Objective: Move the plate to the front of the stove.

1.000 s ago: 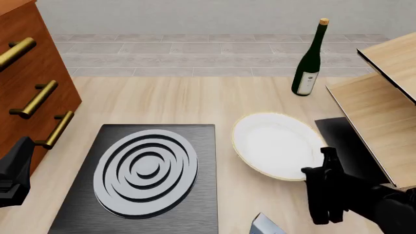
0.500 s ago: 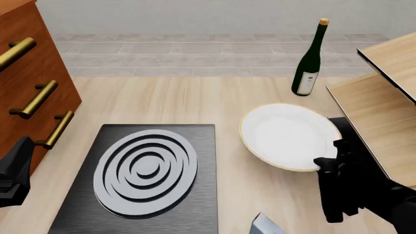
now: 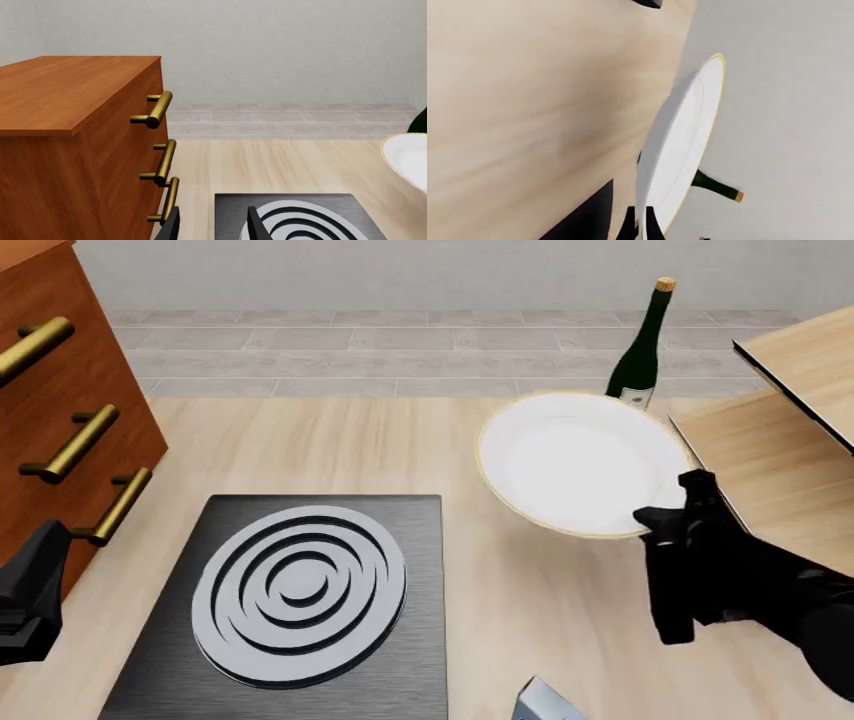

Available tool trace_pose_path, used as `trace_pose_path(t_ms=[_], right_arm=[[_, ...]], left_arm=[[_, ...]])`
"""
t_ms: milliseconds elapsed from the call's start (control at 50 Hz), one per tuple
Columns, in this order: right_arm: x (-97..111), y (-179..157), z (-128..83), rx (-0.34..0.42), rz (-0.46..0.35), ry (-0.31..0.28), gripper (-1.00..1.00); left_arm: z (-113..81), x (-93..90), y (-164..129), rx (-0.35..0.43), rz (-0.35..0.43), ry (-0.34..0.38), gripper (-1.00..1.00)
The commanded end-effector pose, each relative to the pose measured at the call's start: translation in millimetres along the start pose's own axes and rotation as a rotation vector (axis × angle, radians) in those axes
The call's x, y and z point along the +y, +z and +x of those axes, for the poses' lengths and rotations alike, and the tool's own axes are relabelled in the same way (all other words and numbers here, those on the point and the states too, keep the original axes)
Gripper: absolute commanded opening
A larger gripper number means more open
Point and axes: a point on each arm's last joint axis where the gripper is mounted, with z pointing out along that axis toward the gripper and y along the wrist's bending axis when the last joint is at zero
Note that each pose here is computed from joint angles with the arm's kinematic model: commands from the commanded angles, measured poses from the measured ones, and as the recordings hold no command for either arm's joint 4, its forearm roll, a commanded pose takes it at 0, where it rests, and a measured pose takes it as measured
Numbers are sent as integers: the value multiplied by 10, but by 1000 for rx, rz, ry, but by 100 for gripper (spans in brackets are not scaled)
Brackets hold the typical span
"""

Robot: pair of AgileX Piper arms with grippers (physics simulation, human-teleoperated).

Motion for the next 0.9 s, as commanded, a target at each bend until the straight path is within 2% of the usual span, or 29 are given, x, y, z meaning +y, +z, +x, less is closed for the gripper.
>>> trace_pose_path(t_ms=[20,380,540,760,900], right_arm=[[-329,109,-1,-11,59,8,-100],[-750,499,-95,-51,107,-24,-100],[-1005,639,-198,-85,134,-36,-100],[-1254,806,-319,-121,123,-53,-100],[-1315,915,-403,-142,108,-66,-100]], left_arm=[[0,0,1,0,0,0,100],[8,-1,60,7,1,-8,100],[18,-1,102,18,1,-4,100],[30,-2,151,33,2,1,100],[31,-4,158,37,5,3,100]])
